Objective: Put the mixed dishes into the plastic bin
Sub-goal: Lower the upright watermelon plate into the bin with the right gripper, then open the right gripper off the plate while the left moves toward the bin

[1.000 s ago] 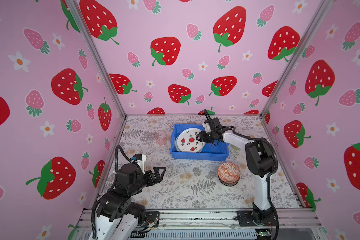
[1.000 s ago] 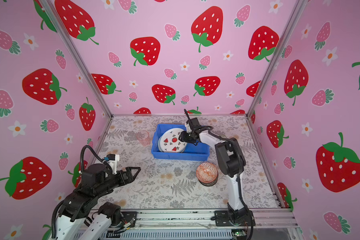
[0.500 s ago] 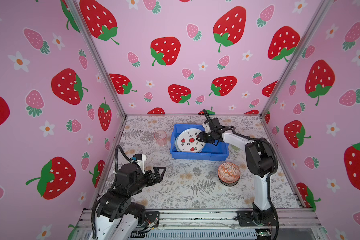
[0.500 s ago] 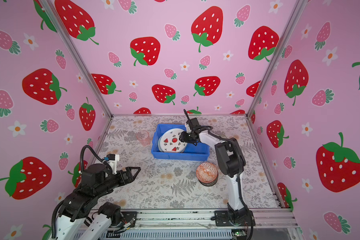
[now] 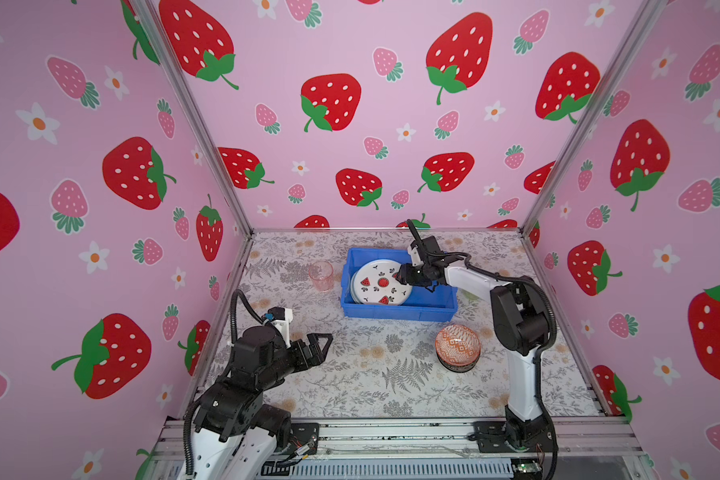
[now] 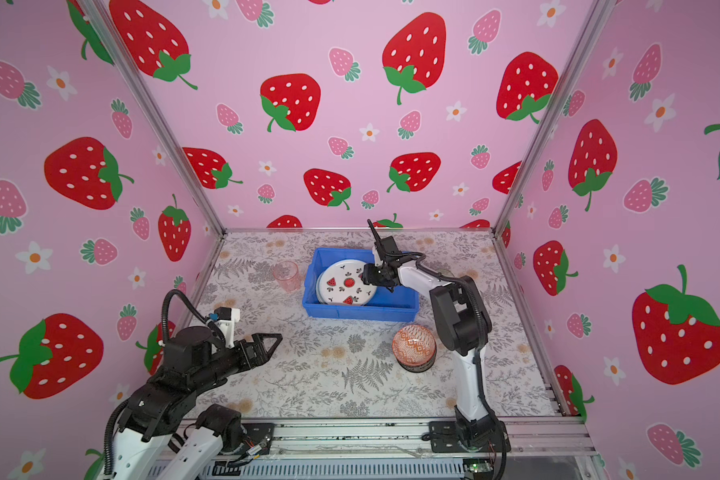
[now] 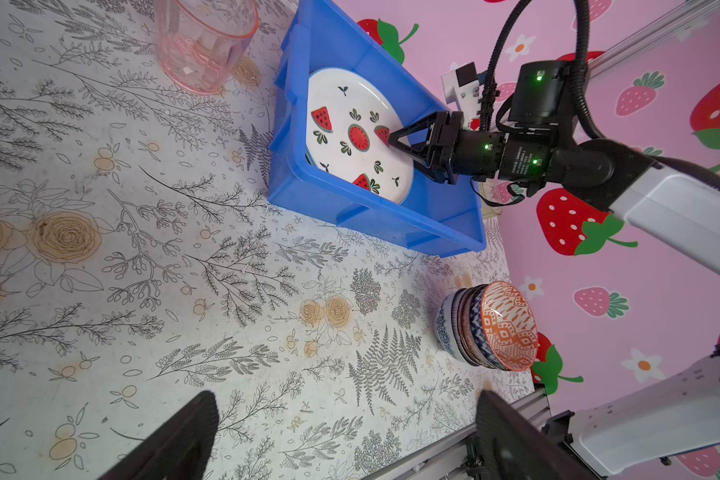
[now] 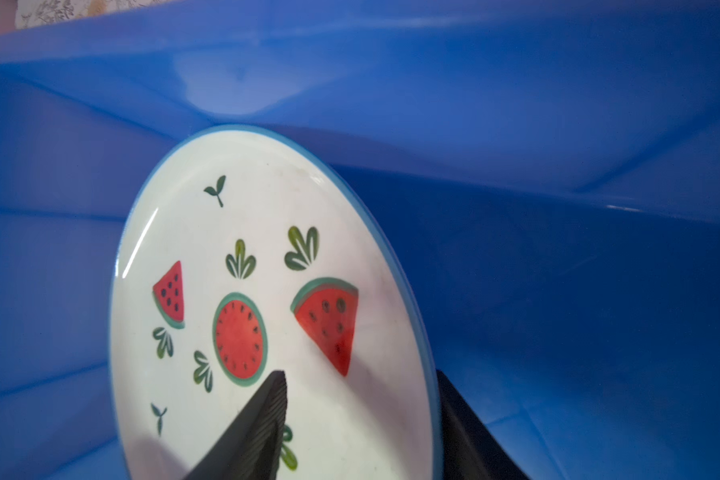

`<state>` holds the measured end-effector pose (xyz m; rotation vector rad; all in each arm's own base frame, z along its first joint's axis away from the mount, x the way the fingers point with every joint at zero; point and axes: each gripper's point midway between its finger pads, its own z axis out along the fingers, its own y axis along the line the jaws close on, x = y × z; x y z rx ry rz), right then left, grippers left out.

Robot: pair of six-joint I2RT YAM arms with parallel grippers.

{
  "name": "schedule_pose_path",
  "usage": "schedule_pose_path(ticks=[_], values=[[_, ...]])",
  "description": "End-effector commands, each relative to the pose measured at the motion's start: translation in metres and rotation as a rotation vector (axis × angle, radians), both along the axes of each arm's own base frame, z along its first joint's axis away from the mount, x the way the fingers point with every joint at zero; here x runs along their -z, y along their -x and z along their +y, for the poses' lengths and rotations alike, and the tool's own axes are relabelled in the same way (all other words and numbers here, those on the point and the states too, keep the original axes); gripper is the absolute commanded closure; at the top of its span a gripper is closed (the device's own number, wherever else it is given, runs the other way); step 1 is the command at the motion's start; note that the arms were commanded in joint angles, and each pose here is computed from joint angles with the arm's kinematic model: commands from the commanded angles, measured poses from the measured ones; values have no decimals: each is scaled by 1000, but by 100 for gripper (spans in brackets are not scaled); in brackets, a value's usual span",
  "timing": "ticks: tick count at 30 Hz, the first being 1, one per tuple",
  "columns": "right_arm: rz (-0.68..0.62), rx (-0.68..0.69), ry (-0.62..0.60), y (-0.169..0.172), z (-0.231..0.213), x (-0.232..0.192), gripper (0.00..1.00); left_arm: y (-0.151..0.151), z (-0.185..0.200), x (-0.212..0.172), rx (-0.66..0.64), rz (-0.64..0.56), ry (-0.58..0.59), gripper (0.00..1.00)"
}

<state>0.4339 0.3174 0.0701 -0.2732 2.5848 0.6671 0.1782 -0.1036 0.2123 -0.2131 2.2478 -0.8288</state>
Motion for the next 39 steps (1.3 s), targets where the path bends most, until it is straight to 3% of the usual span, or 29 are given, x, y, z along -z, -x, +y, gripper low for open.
schedule_pose_path(ticks=[1,23,28,33,39], values=[[-42,-5,-19,2,2,-22,43,-3,-1,-1,10,-15,-1,1],[-66,-72,-51,13,25,-37,43,-7,-3,2,12,-7,-1,1],[-117,-92,-74,18,23,-67,43,-28,1,0,-26,28,-50,1],[-175,-78,-83,28,10,-102,42,-56,15,-1,-90,84,-176,1],[-208,-32,-94,44,-9,-119,41,-93,15,-8,-85,109,-253,1]])
